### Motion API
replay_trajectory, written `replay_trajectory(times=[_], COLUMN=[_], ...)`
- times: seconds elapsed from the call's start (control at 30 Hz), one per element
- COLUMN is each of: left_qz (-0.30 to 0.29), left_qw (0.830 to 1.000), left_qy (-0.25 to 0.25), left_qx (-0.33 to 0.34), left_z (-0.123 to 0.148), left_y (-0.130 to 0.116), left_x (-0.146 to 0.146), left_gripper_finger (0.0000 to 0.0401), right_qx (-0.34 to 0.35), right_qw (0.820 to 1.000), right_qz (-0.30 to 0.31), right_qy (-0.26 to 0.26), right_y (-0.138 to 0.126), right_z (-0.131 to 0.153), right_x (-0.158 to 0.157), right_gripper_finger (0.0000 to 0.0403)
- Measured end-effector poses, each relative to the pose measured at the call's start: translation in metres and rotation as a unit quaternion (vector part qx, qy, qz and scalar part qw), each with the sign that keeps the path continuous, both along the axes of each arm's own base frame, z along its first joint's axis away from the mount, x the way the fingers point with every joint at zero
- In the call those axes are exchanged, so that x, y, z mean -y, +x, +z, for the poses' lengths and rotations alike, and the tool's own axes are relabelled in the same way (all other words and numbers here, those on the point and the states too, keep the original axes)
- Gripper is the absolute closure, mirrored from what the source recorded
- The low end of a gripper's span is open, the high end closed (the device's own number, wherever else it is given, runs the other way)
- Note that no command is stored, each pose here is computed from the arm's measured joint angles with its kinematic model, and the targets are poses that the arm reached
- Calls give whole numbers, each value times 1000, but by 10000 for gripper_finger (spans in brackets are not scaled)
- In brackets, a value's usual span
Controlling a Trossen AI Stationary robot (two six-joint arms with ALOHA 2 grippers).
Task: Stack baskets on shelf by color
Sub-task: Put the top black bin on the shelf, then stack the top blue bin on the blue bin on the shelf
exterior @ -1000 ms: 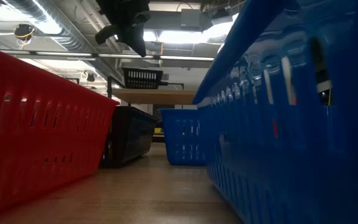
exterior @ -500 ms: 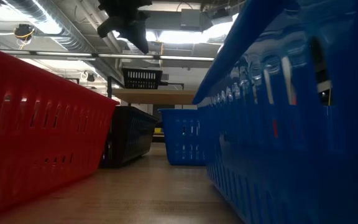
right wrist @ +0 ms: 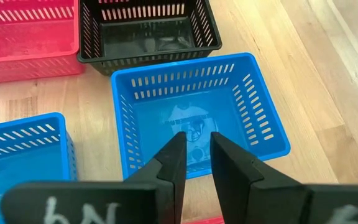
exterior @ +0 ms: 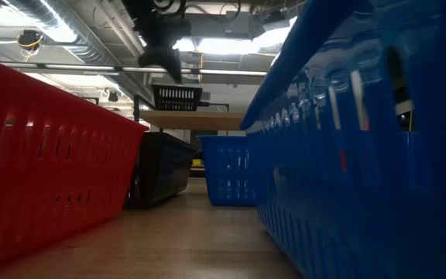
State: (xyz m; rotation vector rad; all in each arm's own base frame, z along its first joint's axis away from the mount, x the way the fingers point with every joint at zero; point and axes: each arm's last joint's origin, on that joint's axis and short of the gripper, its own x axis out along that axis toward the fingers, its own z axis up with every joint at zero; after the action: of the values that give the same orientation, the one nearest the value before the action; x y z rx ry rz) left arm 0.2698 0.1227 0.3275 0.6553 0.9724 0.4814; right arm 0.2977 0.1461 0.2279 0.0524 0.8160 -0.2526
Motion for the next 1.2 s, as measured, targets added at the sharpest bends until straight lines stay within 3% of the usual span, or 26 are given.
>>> replay_trajectory(times=[0.13, 0.23, 0.37, 0.53, 0.87, 1.2], left_qz=[-70, -107, -111, -104, -42, -42], left_qw=[993, 986, 990, 993, 998, 998], left_qy=[18, 25, 2, 12, 44, 45], left_qx=[98, 123, 92, 56, 3, 0], left_z=[15, 16, -10, -32, -35, -34], left_y=[18, 30, 49, 65, 58, 59], left_x=[13, 17, 12, 13, 13, 17], left_gripper_finger=[401, 401, 401, 401, 401, 401], right_qx=[2, 5, 6, 6, 6, 5], right_qw=[1000, 1000, 1000, 1000, 1000, 1000], right_qz=[2, -2, -3, -3, 0, 0], right_qy=[-16, -19, -18, -17, -18, -17], right_y=[0, 0, 0, 0, 0, 0], right_z=[0, 1, 1, 1, 1, 1], right_x=[1, 1, 1, 1, 0, 0], right_gripper_finger=[331, 331, 331, 331, 331, 331])
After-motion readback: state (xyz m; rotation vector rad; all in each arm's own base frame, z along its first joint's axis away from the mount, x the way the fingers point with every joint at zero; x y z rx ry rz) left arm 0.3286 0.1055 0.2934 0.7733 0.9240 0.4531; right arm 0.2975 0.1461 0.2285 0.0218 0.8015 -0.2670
